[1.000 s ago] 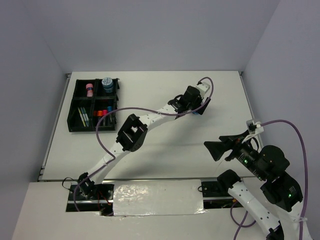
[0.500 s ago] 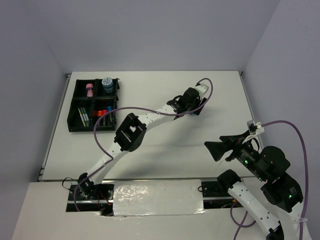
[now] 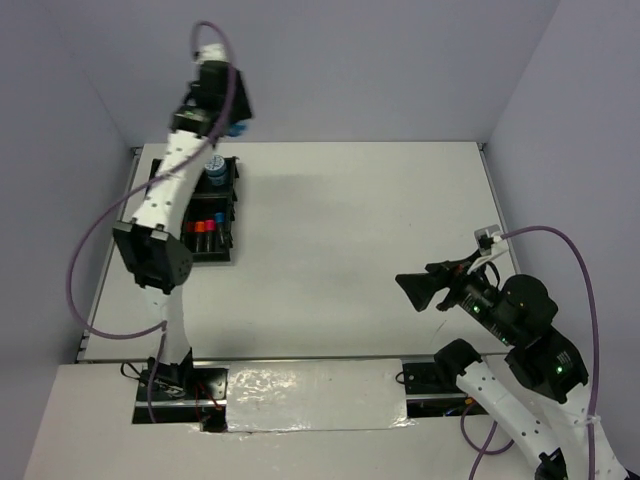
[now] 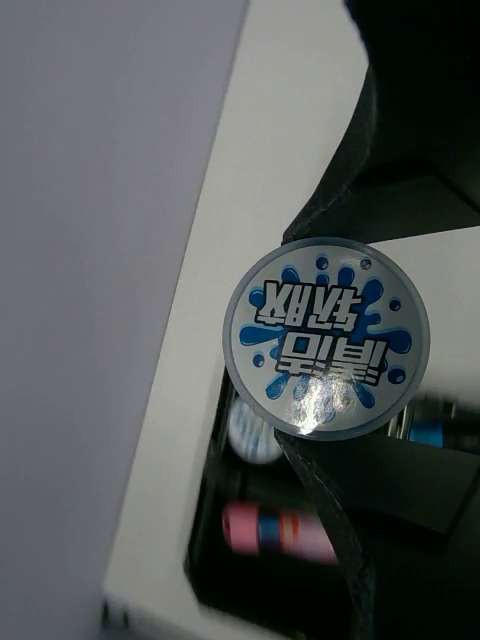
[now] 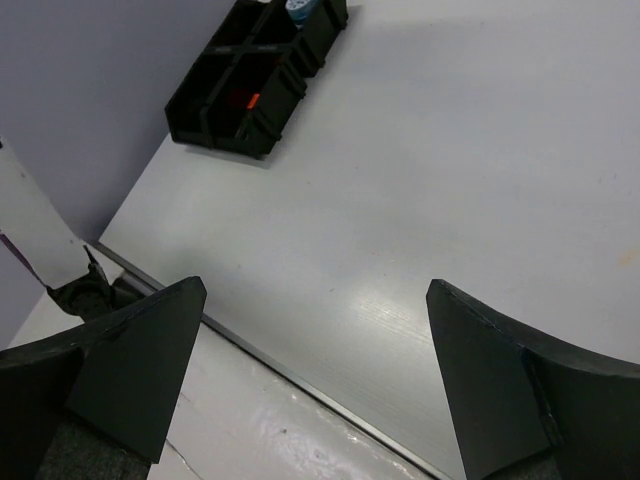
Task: Sort the stationery into containers
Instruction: Pick up the stationery from the center of the board, then place the stationery in the storage box.
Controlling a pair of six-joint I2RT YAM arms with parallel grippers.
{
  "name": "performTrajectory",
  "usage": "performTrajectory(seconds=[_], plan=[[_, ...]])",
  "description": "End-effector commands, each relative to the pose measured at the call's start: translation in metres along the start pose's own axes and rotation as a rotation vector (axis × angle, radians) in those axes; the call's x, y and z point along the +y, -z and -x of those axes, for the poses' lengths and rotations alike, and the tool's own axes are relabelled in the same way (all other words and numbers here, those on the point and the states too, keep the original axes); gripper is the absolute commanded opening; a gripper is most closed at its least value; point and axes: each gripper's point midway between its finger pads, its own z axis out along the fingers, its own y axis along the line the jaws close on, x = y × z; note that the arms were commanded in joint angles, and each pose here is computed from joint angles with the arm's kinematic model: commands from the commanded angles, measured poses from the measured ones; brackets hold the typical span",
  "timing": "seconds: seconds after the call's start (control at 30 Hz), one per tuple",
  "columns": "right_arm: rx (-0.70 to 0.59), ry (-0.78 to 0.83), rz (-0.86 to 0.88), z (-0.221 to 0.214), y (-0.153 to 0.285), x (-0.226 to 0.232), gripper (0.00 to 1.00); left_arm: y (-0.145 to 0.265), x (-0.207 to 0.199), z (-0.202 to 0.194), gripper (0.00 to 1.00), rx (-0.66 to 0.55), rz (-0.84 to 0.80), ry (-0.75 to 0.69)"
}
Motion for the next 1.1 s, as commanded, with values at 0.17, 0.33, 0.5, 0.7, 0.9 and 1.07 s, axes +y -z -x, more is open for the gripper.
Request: performTrajectory(seconds=[0.17,0.33,0.5,0.7,0.9,1.07], plan=[[-0.037,0.033,0.045,0.018,-0.010,0.012,1.00,-0.020,0.131,-0.052,0.00,0.295,0.163,0.125],[-0.008,0.028,0.058,0.009,-0.013,0.012,1.00,-0.031,0.138,-0.052,0.00,0.287,0.142,0.119],[0.002,0.027,0.055,0.005,-0.013,0.010,1.00,-0.047,0.141,-0.066,0.00,0.314,0.151,0.128],[-0.004,0.032,0.039,0.004,-0.013,0.006,1.00,-0.063,0.159,-0.097,0.00,0.380,0.244,0.120],[-0.001,0.034,0.043,0.005,-0.016,0.007,1.00,-0.071,0.161,-0.102,0.00,0.382,0.251,0.126],[-0.014,0.031,0.051,0.008,-0.015,0.009,1.00,-0.082,0.158,-0.105,0.04,0.347,0.218,0.125]])
